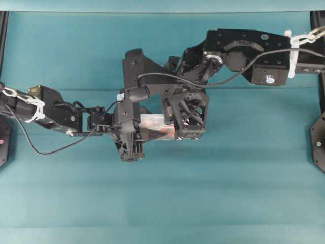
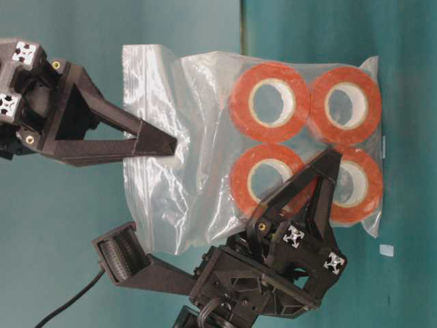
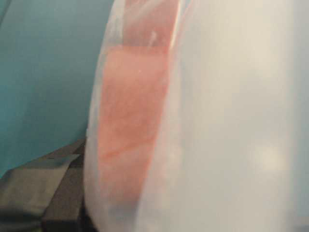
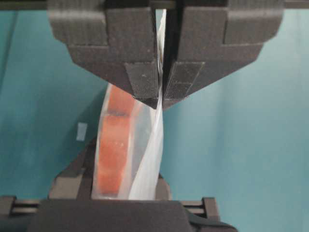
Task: Hand over the clear zip bag and make it stand upright.
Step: 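Close the left gripper on the bag's bottom edge, then open the right gripper and withdraw it to the right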
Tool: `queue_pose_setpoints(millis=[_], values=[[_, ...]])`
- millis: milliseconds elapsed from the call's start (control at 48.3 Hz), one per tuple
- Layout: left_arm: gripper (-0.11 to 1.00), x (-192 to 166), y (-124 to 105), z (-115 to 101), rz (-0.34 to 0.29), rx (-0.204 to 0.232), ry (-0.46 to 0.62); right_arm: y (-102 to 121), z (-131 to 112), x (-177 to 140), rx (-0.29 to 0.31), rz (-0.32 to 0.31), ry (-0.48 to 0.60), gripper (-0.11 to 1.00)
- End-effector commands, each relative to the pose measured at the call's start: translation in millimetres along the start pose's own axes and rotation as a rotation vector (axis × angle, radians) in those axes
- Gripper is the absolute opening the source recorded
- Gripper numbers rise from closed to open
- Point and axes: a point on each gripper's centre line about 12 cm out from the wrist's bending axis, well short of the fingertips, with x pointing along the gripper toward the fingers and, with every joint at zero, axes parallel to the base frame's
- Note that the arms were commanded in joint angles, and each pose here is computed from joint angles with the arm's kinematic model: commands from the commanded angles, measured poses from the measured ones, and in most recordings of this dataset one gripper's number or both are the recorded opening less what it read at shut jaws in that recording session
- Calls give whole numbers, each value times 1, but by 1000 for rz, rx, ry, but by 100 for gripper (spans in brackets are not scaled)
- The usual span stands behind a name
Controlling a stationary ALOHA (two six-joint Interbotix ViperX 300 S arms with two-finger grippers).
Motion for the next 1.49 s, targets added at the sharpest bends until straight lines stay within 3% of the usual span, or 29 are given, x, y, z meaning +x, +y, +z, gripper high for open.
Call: queue_pose_setpoints(millis=[0,124,331,394,787,974,1326,1471], values=[[25,-1,-2,4,-5,5,-11,5,4,-13,36,-1,-37,6],[25,-2,-2,3,-5,12,-9,5,4,-14,67,0,-39,21],[25,-2,-3,2,-7,15,-4,15,7,-27,77,-5,-78,76],[25,-2,-4,2,-10,17,-6,17,7,-34,87,-15,-109,86],[25,-3,-8,0,-18,19,11,29,-11,-81,89,-73,-303,84],[25,-3,-9,2,-21,20,7,29,-38,-82,81,-113,-348,84],[25,-4,-11,2,-24,22,6,34,-78,-103,73,-173,-625,84],[25,-4,-11,2,-24,23,6,37,-98,-108,76,-178,-665,84]])
